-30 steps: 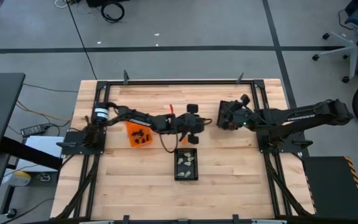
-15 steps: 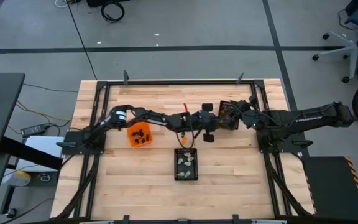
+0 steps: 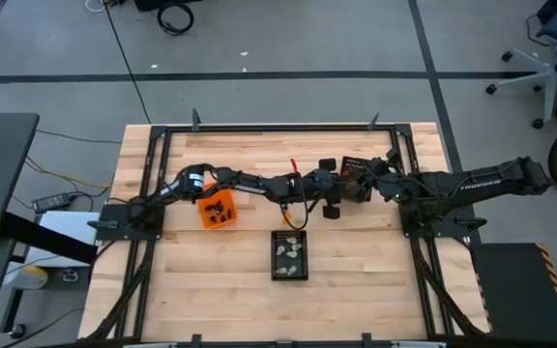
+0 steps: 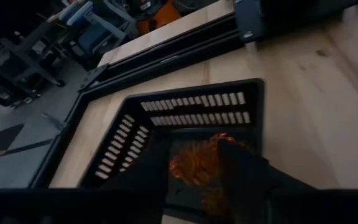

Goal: Sort Halloween decoration
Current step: Put the orange pumpkin toy into the top black bin, then put the white skull toy into the bottom black bin

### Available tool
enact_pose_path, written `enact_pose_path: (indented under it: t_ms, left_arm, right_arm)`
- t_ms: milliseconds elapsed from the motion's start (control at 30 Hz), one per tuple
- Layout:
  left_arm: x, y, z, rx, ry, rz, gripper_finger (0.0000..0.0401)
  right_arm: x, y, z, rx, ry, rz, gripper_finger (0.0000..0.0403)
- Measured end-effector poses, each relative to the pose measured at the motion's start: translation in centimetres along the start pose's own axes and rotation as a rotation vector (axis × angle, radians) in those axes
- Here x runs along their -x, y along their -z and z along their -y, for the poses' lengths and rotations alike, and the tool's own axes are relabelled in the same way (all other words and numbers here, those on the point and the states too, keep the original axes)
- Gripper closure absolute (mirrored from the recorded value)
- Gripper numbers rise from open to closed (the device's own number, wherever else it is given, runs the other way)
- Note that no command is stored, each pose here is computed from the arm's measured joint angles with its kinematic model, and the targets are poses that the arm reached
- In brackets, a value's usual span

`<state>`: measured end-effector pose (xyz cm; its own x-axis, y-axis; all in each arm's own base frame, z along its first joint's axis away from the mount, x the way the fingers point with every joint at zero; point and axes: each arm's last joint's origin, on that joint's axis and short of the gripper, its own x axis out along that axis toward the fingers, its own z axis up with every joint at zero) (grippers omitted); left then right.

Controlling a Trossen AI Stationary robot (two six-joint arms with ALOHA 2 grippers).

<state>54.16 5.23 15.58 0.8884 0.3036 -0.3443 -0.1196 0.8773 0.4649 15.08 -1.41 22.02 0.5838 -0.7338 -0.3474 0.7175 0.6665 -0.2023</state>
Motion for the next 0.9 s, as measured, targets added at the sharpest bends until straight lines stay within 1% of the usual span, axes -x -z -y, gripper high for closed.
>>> enact_pose_path:
  t_ms: [133, 300, 367, 500, 633, 700, 800, 900]
  left_arm:
    - [0.0, 0.0, 0.0, 0.001, 0.011, 0.004, 0.0229]
    - [0.7, -0.7, -0.3, -0.014, 0.024, -0.024, 0.022]
    - [1.2, -1.1, -0.6, -0.019, 0.031, -0.043, 0.0223]
    - [2.4, -1.7, -1.2, -0.033, 0.061, -0.122, 0.0235]
    - [3.8, -2.2, -1.7, -0.05, 0.063, -0.193, 0.0251]
    - [4.8, -2.1, -1.8, -0.055, 0.077, -0.235, 0.0258]
    - [6.4, -1.9, -1.7, -0.066, 0.083, -0.258, 0.0268]
    - [8.5, -1.8, -1.6, -0.072, 0.083, -0.253, 0.0279]
  right_arm:
    - [0.0, 0.0, 0.0, -0.004, -0.004, -0.001, 0.026]
    - [0.0, 0.1, 0.0, 0.001, -0.003, -0.005, 0.026]
    - [0.0, 0.1, 0.0, 0.005, -0.002, -0.008, 0.026]
    - [0.0, 0.1, 0.0, 0.01, 0.0, -0.012, 0.026]
    - [0.0, 0.2, 0.0, 0.014, -0.007, -0.018, 0.026]
    - [0.0, 0.2, 0.0, 0.016, -0.03, -0.025, 0.026]
    - [0.0, 0.3, -0.2, 0.02, -0.081, -0.038, 0.026]
    - [0.0, 0.4, -0.6, 0.03, -0.171, -0.062, 0.026]
